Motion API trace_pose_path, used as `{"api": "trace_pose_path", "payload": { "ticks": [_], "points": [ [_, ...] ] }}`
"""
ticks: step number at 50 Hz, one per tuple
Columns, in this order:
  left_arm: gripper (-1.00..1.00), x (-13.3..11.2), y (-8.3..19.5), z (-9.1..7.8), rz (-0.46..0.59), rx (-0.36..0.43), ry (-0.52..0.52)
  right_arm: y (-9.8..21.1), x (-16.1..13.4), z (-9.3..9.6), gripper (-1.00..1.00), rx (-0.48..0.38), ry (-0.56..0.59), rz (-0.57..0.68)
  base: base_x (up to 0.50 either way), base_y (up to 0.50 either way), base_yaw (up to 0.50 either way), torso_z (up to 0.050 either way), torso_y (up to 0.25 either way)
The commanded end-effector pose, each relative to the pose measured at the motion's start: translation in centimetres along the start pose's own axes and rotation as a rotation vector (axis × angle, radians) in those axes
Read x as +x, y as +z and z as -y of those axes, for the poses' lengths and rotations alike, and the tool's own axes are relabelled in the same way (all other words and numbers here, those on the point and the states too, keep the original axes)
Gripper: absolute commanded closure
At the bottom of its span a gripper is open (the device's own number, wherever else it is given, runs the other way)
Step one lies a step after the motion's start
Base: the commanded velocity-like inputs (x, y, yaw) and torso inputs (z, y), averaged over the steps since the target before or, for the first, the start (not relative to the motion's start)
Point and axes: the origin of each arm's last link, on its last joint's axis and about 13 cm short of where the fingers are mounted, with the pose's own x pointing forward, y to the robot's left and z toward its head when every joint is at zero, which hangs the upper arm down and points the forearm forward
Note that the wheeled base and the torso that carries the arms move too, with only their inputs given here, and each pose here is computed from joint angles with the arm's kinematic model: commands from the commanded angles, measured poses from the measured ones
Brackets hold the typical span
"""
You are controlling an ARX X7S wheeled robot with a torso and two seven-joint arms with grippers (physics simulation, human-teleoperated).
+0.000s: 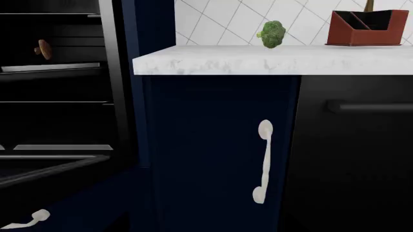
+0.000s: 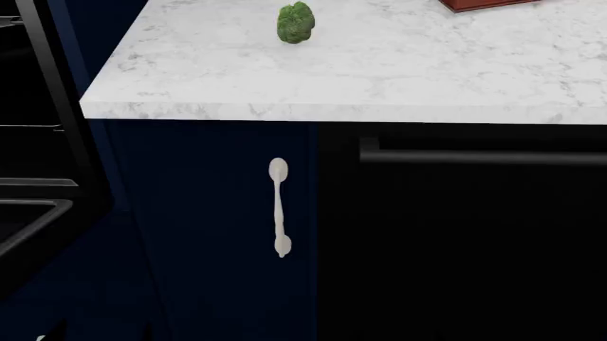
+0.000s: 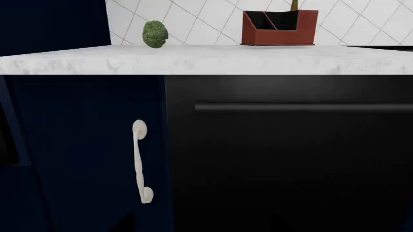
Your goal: Close the oven door
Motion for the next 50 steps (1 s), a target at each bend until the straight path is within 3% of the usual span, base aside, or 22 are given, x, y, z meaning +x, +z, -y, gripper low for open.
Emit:
{"api": "trace_pose_path", "payload": {
  "ticks": [1,2,6,12,50],
  "points": [
    [-1.0,0.0,-0.1,0.0,0.0,0.0,0.0,0.0,0.0,0.0,-1.0,-0.016,0.0,0.0,0.0,0.0,0.0,0.0,0.0],
    [-1.0,0.0,0.3,-0.2,0.014,0.008,0.041,0.0,-0.8,0.0,-1.0,0.032,-0.052,0.037,0.0,0.0,0.0,0.0,0.0],
    [-1.0,-0.1,0.0,0.0,-0.004,0.058,0.037,-0.3,-0.6,-0.1,-1.0,-0.027,-0.042,0.01,0.0,0.0,0.0,0.0,0.0],
    [-1.0,-0.2,-0.2,0.1,-0.022,0.096,0.046,-0.2,-0.8,0.1,-1.0,-0.018,-0.056,0.028,0.0,0.0,0.0,-0.008,0.0],
    [-1.0,-0.4,0.1,0.3,-0.022,0.102,0.04,-0.1,-1.1,0.1,-1.0,-0.051,-0.057,0.052,0.0,0.0,0.0,-0.05,0.0]
  ]
}}
